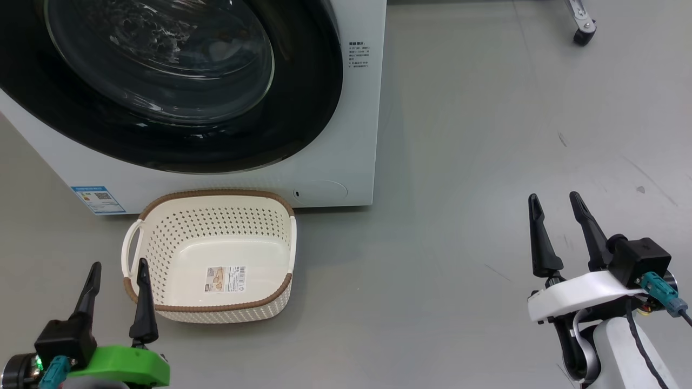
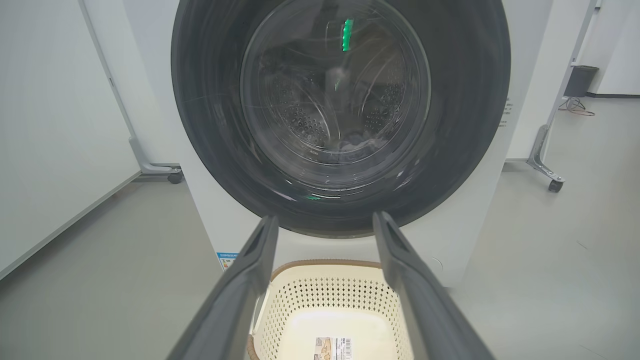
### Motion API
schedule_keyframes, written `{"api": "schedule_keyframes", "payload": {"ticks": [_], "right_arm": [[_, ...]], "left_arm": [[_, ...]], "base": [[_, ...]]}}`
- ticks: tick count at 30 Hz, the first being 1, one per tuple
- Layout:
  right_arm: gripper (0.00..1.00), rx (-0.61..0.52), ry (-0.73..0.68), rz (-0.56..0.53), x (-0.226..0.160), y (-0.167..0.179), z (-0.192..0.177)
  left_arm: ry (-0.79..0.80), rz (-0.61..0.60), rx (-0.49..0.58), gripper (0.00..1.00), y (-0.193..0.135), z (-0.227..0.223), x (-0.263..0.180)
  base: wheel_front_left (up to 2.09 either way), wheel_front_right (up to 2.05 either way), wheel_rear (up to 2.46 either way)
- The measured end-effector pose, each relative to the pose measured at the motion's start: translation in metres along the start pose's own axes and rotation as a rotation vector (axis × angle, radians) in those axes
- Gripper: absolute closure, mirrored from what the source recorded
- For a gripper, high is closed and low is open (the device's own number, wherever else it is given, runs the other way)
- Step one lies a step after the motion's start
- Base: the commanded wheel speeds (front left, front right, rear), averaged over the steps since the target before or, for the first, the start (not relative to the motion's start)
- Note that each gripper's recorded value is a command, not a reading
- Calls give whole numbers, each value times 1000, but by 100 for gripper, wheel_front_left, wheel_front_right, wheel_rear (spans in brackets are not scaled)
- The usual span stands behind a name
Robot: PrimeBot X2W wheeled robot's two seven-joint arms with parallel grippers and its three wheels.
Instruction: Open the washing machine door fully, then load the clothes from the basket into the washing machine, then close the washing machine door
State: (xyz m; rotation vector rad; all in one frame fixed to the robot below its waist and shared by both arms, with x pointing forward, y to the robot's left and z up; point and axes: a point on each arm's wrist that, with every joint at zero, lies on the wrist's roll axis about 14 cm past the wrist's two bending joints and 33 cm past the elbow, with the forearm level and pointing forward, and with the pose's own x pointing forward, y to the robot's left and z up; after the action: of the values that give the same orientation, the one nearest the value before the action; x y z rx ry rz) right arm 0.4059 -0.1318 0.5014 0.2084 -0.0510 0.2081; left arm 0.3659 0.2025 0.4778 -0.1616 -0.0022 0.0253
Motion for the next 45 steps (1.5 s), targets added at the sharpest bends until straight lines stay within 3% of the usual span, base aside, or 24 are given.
{"api": "schedule_keyframes", "payload": {"ticks": [13,45], "right_arm": [[0,0,-26,-28,-28,1,8],[0,6,-19,-7,-39,13,5]], "left_arm": [[-7,1,3,0,0,3,-18],[-5,-15,19,0,-3,3,-31]], "base": [[0,0,0],[0,0,0]]}}
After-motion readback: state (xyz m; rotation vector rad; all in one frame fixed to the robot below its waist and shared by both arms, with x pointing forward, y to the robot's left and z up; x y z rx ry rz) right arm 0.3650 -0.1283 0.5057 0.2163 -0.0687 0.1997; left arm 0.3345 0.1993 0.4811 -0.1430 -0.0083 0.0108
